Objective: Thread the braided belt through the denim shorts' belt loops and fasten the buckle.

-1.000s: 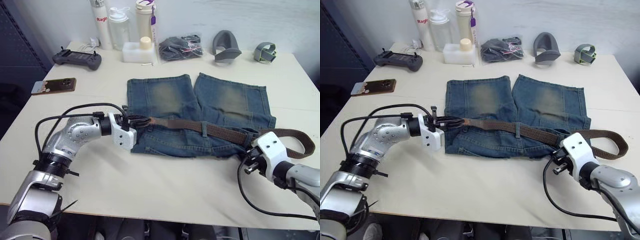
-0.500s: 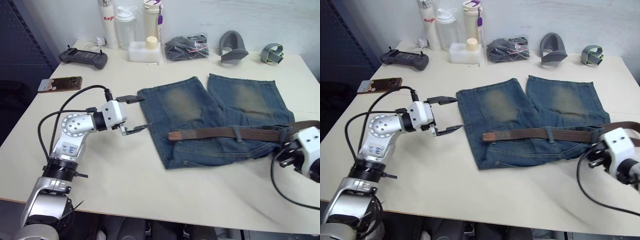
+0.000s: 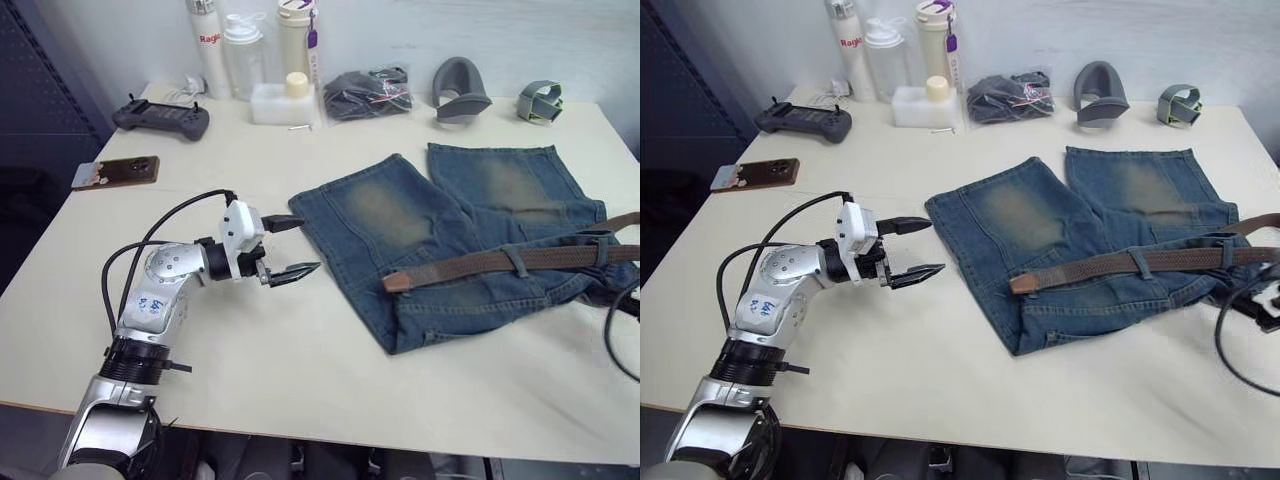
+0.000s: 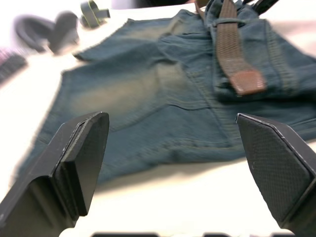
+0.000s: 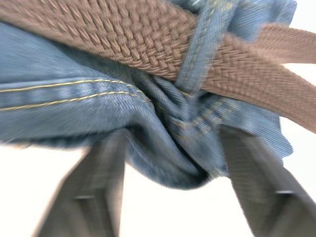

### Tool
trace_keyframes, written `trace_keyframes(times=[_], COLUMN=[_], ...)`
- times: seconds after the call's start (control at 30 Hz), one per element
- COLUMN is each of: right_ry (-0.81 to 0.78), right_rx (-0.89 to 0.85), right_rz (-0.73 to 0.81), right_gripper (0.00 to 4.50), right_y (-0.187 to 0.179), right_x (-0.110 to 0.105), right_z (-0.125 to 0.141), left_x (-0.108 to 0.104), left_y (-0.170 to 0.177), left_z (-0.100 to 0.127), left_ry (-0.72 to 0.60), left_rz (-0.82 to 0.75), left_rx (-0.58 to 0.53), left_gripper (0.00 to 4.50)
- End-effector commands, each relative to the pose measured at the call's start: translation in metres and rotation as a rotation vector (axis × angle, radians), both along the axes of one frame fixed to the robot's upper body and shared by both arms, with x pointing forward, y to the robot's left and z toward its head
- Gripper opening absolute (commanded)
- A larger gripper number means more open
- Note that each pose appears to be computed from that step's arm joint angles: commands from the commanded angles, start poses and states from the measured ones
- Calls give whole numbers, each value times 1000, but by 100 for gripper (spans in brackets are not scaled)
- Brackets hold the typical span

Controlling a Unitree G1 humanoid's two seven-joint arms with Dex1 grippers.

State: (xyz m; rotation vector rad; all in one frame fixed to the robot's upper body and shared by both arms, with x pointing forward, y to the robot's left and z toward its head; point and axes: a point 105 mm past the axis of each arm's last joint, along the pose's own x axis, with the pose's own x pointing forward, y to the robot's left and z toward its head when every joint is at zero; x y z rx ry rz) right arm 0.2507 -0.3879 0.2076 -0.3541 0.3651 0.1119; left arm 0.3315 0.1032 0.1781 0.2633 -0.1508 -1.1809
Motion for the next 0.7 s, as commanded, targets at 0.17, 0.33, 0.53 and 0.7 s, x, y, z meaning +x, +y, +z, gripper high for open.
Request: trace_keyframes(times=[0.17, 0.33, 0.53, 0.7], right_ry=[-22, -73, -36, 14], right_rx=[464, 695, 946, 982], right_rz=[323, 304, 207, 186], right_gripper=[446, 446, 446, 446], right_y=[122, 157, 185, 199], right_x=[-25, -17, -8, -6], right_z=[3, -10, -33, -44], left_x=[-8, -11, -12, -17], left_y=[-22, -25, -23, -18], left_z=[9, 7, 8, 4], left_ry=[75, 88, 101, 112], left_rz=[-131, -154, -139, -117], left_rx=[-36, -11, -19, -8], left_gripper=[450, 450, 450, 450])
